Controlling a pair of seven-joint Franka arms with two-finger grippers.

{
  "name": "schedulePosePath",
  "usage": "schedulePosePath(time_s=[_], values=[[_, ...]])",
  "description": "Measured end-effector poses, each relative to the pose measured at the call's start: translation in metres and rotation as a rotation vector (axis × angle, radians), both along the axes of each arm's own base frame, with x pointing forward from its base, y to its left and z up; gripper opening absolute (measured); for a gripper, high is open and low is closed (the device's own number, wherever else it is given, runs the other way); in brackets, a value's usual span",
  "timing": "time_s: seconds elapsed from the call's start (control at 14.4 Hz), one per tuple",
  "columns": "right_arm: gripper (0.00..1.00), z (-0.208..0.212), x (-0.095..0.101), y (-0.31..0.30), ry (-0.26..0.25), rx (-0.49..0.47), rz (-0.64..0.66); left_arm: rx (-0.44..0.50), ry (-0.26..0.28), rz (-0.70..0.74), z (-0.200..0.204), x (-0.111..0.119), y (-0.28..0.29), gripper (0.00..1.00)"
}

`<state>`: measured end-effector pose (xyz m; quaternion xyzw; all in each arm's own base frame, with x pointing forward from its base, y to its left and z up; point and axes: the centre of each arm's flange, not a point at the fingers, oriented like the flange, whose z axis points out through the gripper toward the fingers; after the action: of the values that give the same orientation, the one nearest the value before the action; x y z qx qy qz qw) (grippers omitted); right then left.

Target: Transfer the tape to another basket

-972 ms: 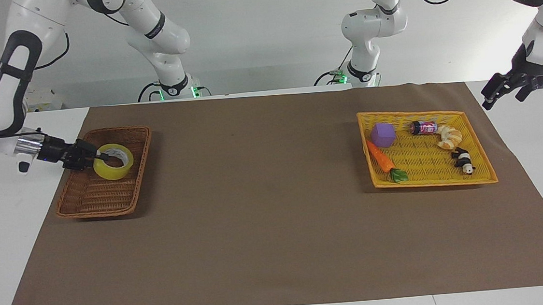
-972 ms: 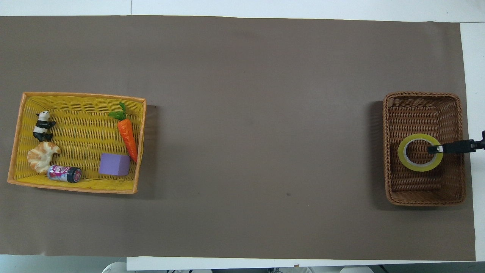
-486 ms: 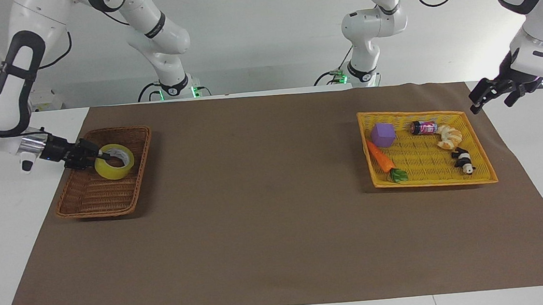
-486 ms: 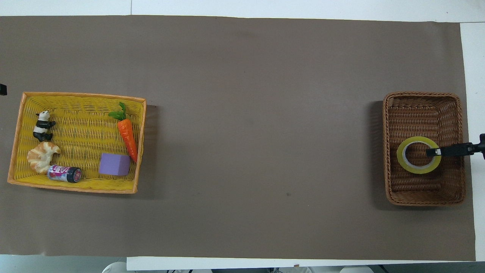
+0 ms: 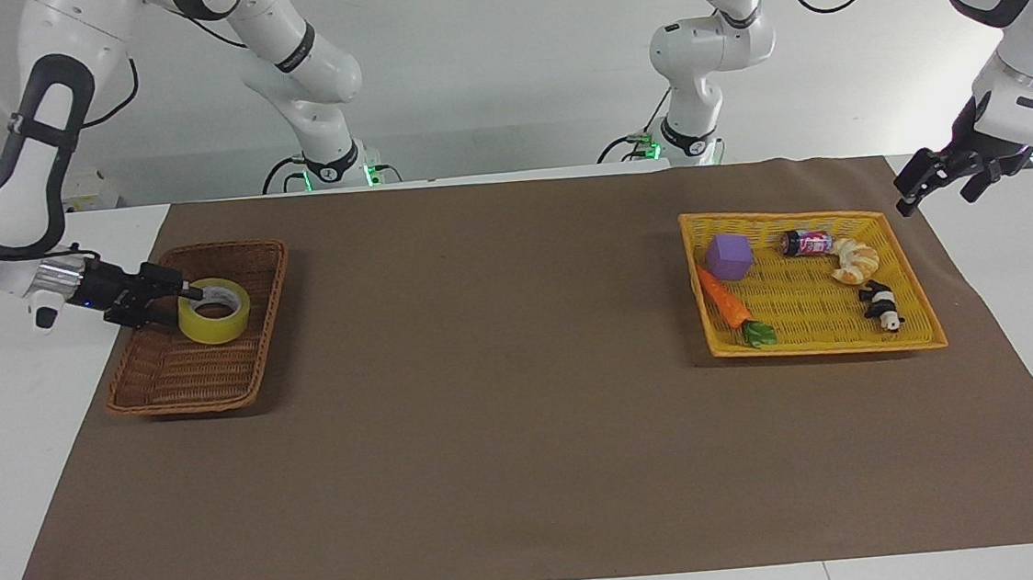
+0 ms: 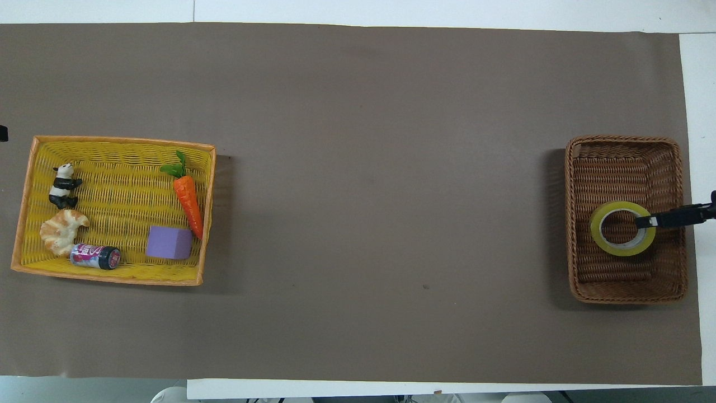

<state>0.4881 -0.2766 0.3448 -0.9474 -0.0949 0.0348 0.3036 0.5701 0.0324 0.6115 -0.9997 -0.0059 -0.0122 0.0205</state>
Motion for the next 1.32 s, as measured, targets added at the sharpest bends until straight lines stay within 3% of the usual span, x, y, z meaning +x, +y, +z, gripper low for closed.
schedulePosePath(time_s=[0.42,0.56,0.83,1.11,1.32], values=[[1.00,0.078,0.020,0.022,-0.096,-0.177,0.143,0.000,0.001,0.000,0.000,0.000,0.000,1.00],[1.00,0.105,0.030,0.042,-0.100,-0.239,0.155,0.000,0.001,0.000,0.000,0.000,0.000,1.00],[1.00,0.162,0.053,0.115,-0.049,-0.407,0.075,0.000,0.001,0.000,0.000,0.000,0.000,1.00],[1.00,0.237,0.033,0.190,0.073,-0.547,-0.055,0.000,0.001,0.000,0.000,0.000,0.000,1.00],[1.00,0.276,0.022,0.219,0.098,-0.625,-0.110,0.000,0.001,0.000,0.000,0.000,0.000,1.00]])
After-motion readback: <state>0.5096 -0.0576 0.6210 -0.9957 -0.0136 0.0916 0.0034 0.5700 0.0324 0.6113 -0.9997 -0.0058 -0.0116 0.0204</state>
